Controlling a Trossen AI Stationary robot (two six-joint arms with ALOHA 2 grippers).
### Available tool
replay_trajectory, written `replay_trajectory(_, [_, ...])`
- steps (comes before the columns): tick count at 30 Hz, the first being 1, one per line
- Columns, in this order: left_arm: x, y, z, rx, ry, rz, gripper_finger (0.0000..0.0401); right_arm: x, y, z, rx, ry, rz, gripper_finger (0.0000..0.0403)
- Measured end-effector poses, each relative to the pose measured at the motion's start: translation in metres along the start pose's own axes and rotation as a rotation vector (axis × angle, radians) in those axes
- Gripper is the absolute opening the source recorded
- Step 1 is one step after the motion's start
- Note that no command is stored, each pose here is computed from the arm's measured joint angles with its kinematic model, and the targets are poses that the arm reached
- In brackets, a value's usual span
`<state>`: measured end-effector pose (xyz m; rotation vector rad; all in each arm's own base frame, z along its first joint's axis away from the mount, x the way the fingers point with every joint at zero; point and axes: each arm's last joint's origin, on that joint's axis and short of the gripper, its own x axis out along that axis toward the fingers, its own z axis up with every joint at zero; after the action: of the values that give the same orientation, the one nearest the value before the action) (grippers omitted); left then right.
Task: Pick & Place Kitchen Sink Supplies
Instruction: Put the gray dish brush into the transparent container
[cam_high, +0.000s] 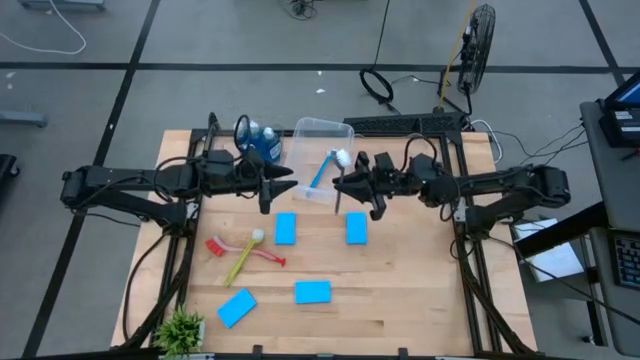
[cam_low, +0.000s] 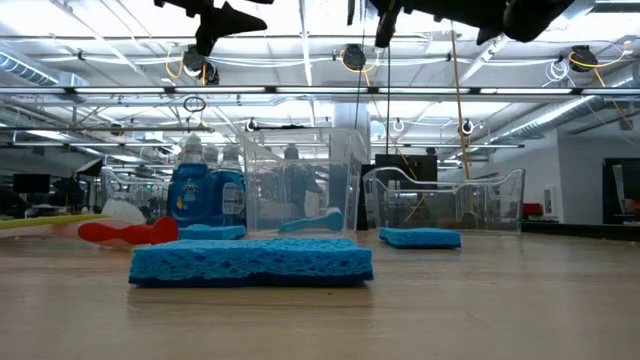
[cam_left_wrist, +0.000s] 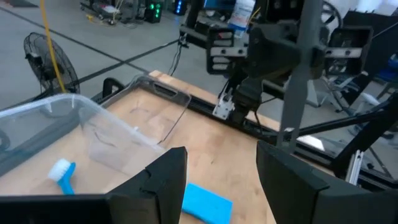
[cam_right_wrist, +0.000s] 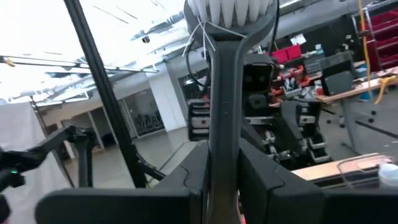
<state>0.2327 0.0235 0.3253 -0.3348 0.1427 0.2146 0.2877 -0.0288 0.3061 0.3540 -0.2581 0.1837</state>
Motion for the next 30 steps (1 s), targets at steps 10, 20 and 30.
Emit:
replay_trajectory(10, [0.000, 0.000, 0.001, 0.018, -0.015, 0.001, 0.0196, 0.016, -0.011, -0.005, -0.055, -0.026, -0.137, 0.0045])
replay_trajectory(20, [0.002, 0.000, 0.002, 0.045, -0.036, 0.014, 0.0210, 0.030, -0.021, -0.003, -0.116, -0.093, -0.336, 0.0045])
replay_trajectory(30, [0.021, 0.000, -0.001, 0.124, -0.083, 0.040, 0.0214, 0.047, -0.023, 0.000, -0.133, -0.133, -0.399, 0.0045])
